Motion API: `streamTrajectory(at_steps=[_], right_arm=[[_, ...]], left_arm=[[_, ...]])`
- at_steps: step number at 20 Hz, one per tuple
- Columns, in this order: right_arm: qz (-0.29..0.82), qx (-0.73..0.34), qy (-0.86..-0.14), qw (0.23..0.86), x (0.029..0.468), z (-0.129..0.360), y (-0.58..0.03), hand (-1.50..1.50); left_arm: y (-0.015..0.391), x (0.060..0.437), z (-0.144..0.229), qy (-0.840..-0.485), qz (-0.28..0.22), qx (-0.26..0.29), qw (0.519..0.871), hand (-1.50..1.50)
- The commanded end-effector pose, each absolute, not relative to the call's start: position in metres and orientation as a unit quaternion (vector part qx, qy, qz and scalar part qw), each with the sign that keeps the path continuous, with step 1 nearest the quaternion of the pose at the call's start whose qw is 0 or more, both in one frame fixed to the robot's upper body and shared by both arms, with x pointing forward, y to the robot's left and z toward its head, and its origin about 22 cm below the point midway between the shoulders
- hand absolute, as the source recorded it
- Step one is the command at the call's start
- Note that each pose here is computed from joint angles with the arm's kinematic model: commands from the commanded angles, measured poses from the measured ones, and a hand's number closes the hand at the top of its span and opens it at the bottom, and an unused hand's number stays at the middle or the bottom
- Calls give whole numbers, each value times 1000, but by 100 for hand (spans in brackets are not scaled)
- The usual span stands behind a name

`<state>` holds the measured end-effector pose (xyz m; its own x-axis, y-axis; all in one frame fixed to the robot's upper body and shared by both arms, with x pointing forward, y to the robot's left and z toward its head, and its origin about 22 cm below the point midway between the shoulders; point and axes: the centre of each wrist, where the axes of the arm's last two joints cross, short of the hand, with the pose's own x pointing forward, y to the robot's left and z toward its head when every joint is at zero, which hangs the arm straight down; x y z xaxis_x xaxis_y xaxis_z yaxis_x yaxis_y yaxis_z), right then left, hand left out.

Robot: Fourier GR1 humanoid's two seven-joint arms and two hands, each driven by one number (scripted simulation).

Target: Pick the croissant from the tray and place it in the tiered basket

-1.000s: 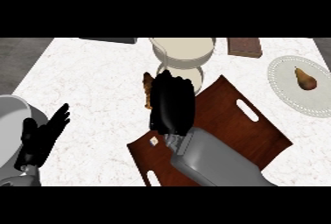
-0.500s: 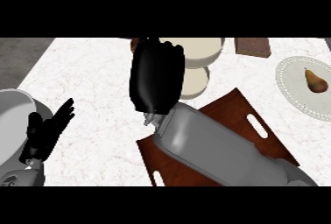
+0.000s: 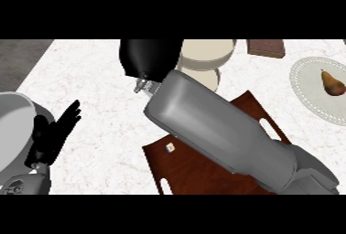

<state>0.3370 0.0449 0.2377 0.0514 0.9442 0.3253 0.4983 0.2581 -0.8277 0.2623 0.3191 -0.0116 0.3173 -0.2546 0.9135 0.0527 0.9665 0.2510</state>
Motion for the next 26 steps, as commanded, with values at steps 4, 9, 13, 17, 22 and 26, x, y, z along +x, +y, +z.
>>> streamTrajectory(at_steps=[4, 9, 13, 17, 22, 26], right_arm=[[100, -502, -671, 536, 360, 263, 42, 150], [88, -490, -678, 541, 378, 265, 38, 150], [76, -489, -671, 552, 399, 256, 27, 150], [226, -640, -575, 458, 422, 237, 13, 150], [285, -670, -539, 424, 430, 250, 21, 150], [339, -671, -525, 399, 427, 264, 34, 150]], left_arm=[[320, 264, -9, -584, -92, 84, 802, 0], [330, 268, -1, -591, -95, 99, 795, 0], [327, 260, -8, -590, -89, 88, 797, 0], [331, 265, -2, -587, -76, 106, 799, 0], [330, 254, -12, -576, -72, 101, 808, 0], [340, 254, -8, -567, -66, 109, 814, 0]])
